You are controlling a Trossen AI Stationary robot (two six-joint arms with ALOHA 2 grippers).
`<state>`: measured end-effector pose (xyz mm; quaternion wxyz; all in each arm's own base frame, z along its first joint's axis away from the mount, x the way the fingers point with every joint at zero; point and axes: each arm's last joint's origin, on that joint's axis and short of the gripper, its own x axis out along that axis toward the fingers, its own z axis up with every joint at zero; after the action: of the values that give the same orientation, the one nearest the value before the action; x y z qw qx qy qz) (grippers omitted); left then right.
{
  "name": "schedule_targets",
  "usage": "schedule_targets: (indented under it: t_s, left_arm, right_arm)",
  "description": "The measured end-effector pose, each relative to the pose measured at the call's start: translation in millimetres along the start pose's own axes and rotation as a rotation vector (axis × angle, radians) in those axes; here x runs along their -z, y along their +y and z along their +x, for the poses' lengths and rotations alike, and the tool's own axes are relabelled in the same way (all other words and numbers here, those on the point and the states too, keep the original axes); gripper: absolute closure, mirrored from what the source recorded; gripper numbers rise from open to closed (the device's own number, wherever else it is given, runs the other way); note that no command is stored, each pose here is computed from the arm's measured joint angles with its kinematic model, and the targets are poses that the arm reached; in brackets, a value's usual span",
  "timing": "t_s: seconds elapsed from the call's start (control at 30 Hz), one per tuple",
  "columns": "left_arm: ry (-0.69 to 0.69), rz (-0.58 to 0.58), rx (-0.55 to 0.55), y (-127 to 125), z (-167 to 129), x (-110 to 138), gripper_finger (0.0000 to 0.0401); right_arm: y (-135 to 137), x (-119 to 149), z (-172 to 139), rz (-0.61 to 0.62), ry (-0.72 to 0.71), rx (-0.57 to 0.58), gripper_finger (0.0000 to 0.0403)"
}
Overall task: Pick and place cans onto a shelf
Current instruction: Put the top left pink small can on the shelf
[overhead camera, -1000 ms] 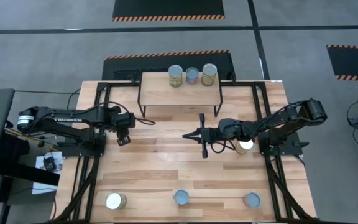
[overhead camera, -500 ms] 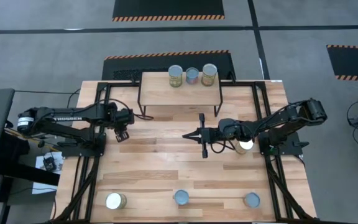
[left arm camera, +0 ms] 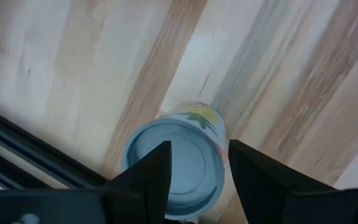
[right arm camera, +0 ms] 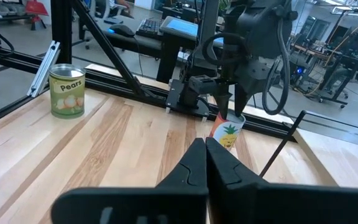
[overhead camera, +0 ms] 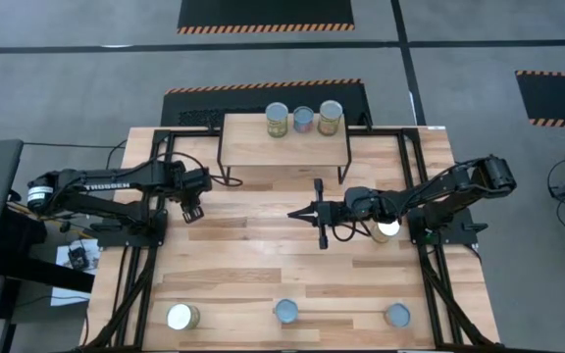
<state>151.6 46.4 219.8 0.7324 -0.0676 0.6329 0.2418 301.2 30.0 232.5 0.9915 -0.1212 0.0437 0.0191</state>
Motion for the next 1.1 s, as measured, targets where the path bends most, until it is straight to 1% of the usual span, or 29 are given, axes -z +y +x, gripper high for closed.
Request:
schedule_targets:
  t_s: [0.23, 0.53, 0.63, 0.7, 0.77, 0.93, 1.0, 1.1]
  left_arm:
    - [0.007, -0.02, 0.016, 5, 1, -1, 0.025]
    - [0.053, -0.008, 0.032, 4, 11, -7, 0.025]
    - [0.062, -0.006, 0.031, 3, 13, -8, 0.0257]
    - [0.058, 0.006, 0.032, 3, 12, -8, 0.0271]
    - [0.061, 0.052, 0.035, 3, 11, -8, 0.0295]
    - [0.07, 0.148, 0.047, 4, 10, -8, 0.038]
    - [0.085, 0.171, 0.047, 4, 7, -7, 0.0392]
    - [0.102, 0.211, 0.049, 4, -3, -7, 0.0394]
  right_arm:
    - [0, 0, 0, 0.002, 0.0, 0.0, 0.0398]
    - [0, 1, 0, 0.001, 0.006, -0.001, 0.0398]
    - [0, 1, 0, 0.0, 0.008, -0.002, 0.0398]
    - [0, 1, 0, 0.0, 0.011, -0.003, 0.0397]
    - [0, 2, 0, 0.0, 0.016, -0.004, 0.0397]
    - [0, 2, 0, 0.0, 0.016, -0.004, 0.0398]
    - [0, 2, 0, -0.001, 0.016, -0.004, 0.0397]
    - [0, 2, 0, -0.002, 0.016, -0.004, 0.0398]
